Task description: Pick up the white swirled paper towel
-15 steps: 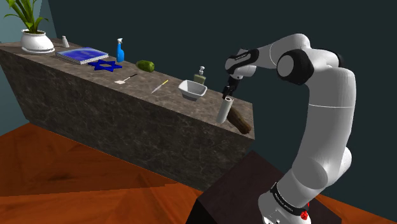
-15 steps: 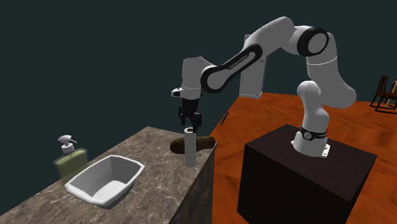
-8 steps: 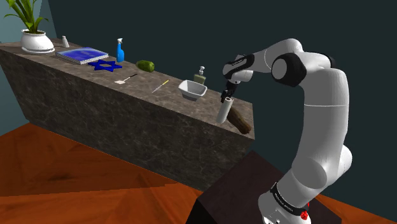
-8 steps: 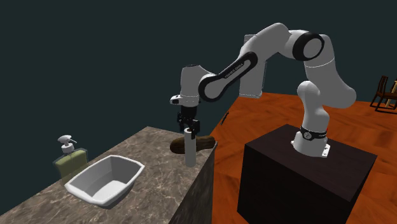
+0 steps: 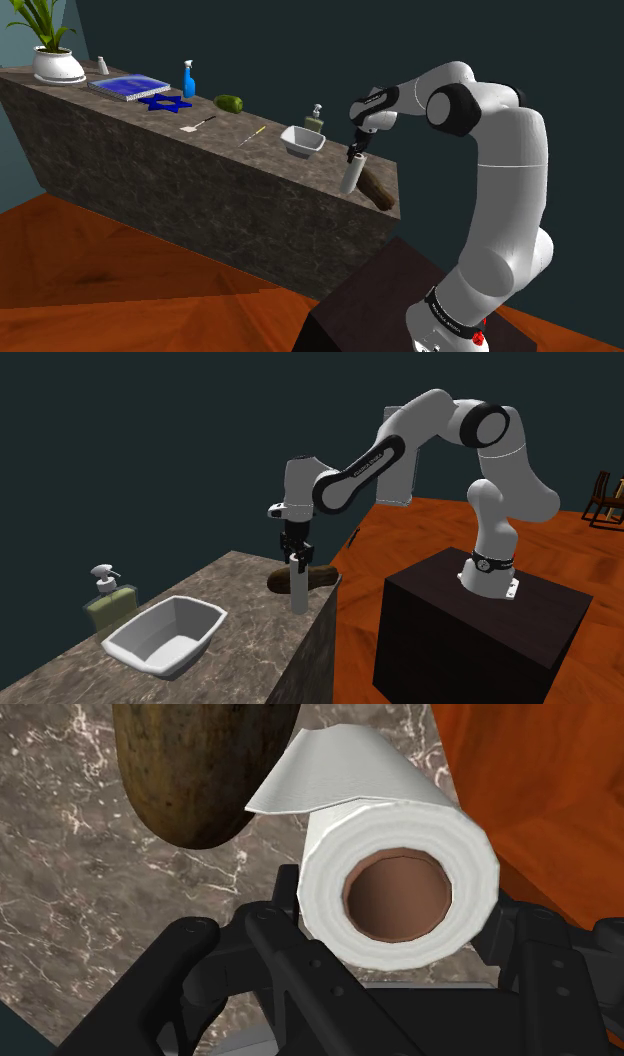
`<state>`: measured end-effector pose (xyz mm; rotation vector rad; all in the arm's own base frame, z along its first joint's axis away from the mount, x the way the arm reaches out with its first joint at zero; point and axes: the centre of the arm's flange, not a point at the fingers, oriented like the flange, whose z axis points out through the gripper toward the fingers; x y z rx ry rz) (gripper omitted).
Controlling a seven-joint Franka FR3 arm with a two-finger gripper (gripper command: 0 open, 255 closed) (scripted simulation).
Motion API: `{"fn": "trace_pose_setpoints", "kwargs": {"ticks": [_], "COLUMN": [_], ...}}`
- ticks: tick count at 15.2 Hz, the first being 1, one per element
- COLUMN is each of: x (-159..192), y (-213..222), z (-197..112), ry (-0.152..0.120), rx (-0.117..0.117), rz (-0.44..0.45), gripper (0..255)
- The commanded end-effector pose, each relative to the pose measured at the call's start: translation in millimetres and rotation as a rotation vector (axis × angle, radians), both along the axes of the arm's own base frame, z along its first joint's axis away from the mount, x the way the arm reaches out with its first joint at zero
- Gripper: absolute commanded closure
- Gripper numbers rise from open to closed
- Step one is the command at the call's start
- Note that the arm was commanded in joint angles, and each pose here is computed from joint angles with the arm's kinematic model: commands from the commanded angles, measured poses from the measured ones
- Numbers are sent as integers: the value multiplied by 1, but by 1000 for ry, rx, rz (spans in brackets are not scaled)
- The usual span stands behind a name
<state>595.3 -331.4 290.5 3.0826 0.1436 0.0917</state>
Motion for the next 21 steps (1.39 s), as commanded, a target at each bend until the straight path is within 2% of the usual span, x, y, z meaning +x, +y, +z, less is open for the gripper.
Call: {"fn": "trace_pose_setpoints", "kwargs": {"ticks": [1, 4, 19, 21], "x": [-1, 0, 0, 0], "y": [-1, -1, -1, -1], "z": [-1, -1, 78, 79], "ry": [2, 2, 2, 2], "rx": [-1, -1, -1, -1], "rz": [-1, -1, -1, -1], "gripper": [255, 255, 255, 255]}}
